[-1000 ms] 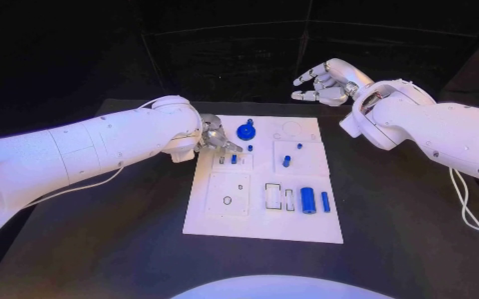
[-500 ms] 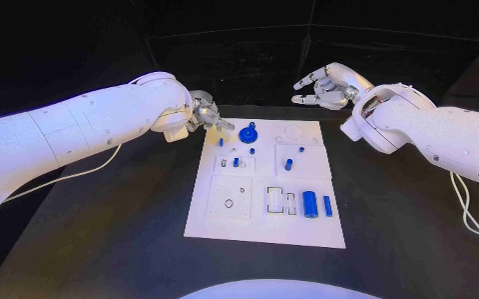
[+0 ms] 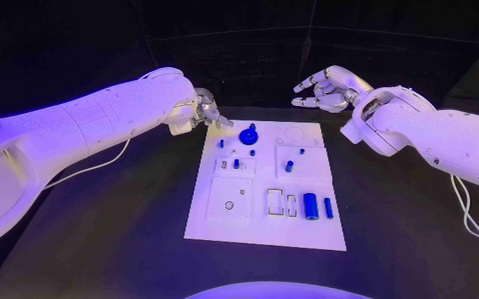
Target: Assemble the parts on the task board
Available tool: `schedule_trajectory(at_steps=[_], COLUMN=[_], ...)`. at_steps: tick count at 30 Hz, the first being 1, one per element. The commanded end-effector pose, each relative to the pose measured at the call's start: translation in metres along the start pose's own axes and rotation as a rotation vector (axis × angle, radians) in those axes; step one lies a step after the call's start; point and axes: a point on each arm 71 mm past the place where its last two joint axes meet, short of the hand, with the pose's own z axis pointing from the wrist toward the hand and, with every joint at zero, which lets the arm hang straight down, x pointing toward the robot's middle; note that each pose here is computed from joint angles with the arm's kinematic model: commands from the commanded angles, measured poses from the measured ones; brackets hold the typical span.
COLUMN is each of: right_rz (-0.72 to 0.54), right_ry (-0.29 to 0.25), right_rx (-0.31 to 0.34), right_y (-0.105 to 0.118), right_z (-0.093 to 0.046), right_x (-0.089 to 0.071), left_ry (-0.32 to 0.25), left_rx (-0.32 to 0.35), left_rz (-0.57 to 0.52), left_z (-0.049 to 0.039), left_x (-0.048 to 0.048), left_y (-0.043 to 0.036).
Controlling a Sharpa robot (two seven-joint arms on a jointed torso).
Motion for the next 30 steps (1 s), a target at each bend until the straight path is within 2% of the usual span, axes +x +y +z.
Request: schedule_trajectory(at_steps=[1,15,30], right_rz=[-0.002,-0.001,0.0], right_ry=[0.002,0.01,0.013], right_rx=[-0.009,-0.013,-0.017], right_y=[0.002,0.003,0.004], right_z=[0.001,0.003,0.004], right_x=[-0.001,0.001,0.002], left_ry=[0.019,0.067,0.123], left_rx=[-0.017,-0.073,-0.074], left_rz=[0.072,0.093,0.112], left_z=[0.0042,0.02,0.0249], left_x=[0.0021,0.0121,0.0229], left_y=[0.0015,0.0084,0.0087])
